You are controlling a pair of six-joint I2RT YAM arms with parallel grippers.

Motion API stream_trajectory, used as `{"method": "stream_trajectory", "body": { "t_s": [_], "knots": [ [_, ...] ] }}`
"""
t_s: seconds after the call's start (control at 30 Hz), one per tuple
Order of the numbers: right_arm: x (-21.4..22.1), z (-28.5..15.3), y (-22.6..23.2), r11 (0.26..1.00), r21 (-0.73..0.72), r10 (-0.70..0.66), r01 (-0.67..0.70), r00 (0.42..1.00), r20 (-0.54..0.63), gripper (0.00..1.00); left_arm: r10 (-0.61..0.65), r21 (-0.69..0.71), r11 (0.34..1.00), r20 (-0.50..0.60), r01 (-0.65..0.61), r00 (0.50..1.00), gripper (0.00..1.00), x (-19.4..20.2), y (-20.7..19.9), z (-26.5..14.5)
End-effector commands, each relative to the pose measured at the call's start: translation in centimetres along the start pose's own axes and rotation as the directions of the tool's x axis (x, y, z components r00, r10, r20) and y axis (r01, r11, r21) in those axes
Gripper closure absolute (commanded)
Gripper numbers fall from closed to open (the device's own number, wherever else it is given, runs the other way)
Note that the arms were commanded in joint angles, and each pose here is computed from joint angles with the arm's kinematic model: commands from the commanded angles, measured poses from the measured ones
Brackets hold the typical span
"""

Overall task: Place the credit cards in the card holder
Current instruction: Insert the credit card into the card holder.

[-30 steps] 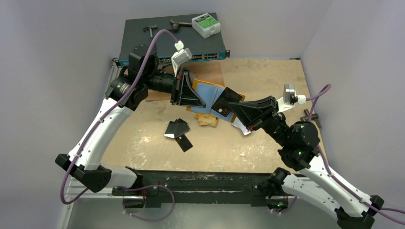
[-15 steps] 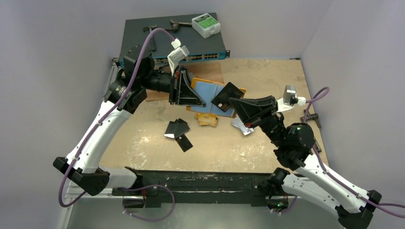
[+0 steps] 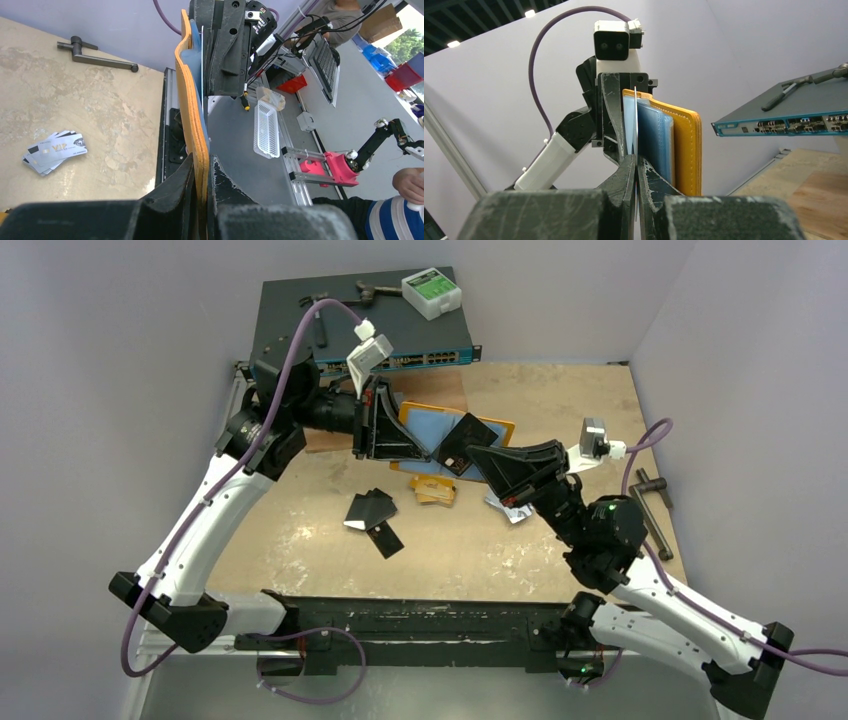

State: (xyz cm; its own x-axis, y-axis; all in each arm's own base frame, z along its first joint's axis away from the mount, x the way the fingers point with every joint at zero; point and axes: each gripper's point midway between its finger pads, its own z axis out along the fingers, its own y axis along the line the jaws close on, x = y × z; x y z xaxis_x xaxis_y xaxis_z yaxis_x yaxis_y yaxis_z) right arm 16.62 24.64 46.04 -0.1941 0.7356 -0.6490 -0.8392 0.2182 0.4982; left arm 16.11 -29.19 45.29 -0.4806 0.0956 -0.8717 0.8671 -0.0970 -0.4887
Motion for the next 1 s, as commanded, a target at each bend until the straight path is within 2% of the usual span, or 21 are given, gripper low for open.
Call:
{"method": "stream_trajectory", "body": {
  "t_s": [0.0,0.3,0.43,0.97],
  "knots": [
    [0.2,0.0,-0.7,1.0,0.023,-0.004,0.004,1.0,0.009,1.0,0.073,0.028,0.997,0.025,-0.074,0.997,0.99,-0.7,-2.0,-0.6],
    [1.3,-0.6,-1.5,0.998,0.063,-0.018,0.021,0.999,-0.049,1.0,0.105,0.045,0.993,0.02,-0.106,0.994,0.96,-1.1,-2.6,-0.7],
    [1.6,-0.6,-1.7,0.997,0.072,-0.021,0.026,0.998,-0.066,1.0,0.115,0.047,0.992,0.022,-0.116,0.993,0.88,-1.2,-2.9,-0.8],
    [2.2,-0.3,-1.8,0.997,0.074,-0.026,0.033,0.995,-0.101,1.0,0.17,0.072,0.983,0.014,-0.17,0.985,0.85,-0.8,-4.0,-0.7]
  ]
}}
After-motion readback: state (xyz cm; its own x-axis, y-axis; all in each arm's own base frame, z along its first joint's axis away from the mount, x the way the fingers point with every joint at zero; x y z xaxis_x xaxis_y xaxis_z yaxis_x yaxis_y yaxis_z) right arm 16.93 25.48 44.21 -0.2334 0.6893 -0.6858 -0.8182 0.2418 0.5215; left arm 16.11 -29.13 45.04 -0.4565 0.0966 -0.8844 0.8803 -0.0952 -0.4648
